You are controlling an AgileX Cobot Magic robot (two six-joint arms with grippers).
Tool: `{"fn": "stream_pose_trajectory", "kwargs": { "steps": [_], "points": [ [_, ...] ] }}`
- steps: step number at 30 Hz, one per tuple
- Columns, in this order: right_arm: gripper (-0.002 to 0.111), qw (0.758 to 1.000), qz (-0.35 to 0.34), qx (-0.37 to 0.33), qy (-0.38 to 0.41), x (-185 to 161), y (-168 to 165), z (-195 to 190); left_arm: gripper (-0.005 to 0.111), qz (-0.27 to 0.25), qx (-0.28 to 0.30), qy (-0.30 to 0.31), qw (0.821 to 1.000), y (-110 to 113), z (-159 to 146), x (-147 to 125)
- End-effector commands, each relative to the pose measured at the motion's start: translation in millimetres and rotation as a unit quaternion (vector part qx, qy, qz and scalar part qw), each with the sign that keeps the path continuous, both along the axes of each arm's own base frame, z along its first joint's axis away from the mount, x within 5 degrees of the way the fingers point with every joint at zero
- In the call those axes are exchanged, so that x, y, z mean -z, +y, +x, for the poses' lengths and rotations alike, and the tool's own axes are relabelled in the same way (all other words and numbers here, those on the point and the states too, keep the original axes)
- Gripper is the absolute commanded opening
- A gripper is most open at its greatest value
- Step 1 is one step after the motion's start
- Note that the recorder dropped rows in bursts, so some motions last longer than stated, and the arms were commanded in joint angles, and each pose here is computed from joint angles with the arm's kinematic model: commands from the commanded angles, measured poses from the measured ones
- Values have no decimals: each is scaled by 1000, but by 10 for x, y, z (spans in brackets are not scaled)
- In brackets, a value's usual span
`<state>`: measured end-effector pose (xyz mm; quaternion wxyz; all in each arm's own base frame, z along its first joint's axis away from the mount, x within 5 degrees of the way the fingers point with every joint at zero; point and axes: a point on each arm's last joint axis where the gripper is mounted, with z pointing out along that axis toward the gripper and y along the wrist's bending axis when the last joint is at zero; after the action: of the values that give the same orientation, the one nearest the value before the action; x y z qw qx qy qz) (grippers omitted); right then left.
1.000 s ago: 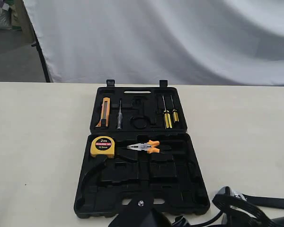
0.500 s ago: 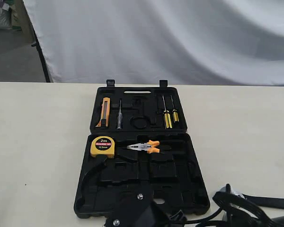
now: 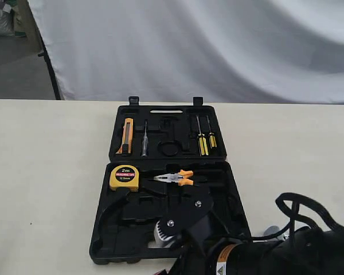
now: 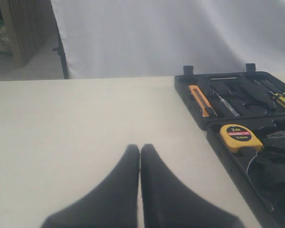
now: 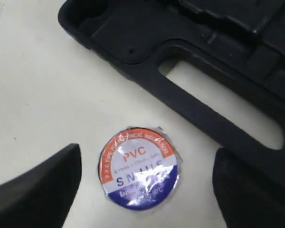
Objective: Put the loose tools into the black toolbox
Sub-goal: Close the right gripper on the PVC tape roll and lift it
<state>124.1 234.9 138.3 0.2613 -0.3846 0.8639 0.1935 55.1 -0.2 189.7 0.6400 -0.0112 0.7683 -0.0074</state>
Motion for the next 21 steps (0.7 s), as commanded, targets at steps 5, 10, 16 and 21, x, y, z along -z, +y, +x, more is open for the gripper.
{"fn": "stream_pose_trajectory", "kwargs": {
  "steps": [5,10,16,21],
  "points": [
    [72,1000,8,-8,-24,-20,15,40,1,-3,2,0,1000,-3,-1,9],
    [72,1000,10,-6,-19,-18,25,18,1,-3,2,0,1000,-3,-1,9],
    [72,1000,12,-1,-15,-18,27,13,1,-3,2,0,1000,-3,-1,9],
    [72,1000,-6,1,-3,93,31,14,1,-3,2,0,1000,-3,-1,9]
  ]
}}
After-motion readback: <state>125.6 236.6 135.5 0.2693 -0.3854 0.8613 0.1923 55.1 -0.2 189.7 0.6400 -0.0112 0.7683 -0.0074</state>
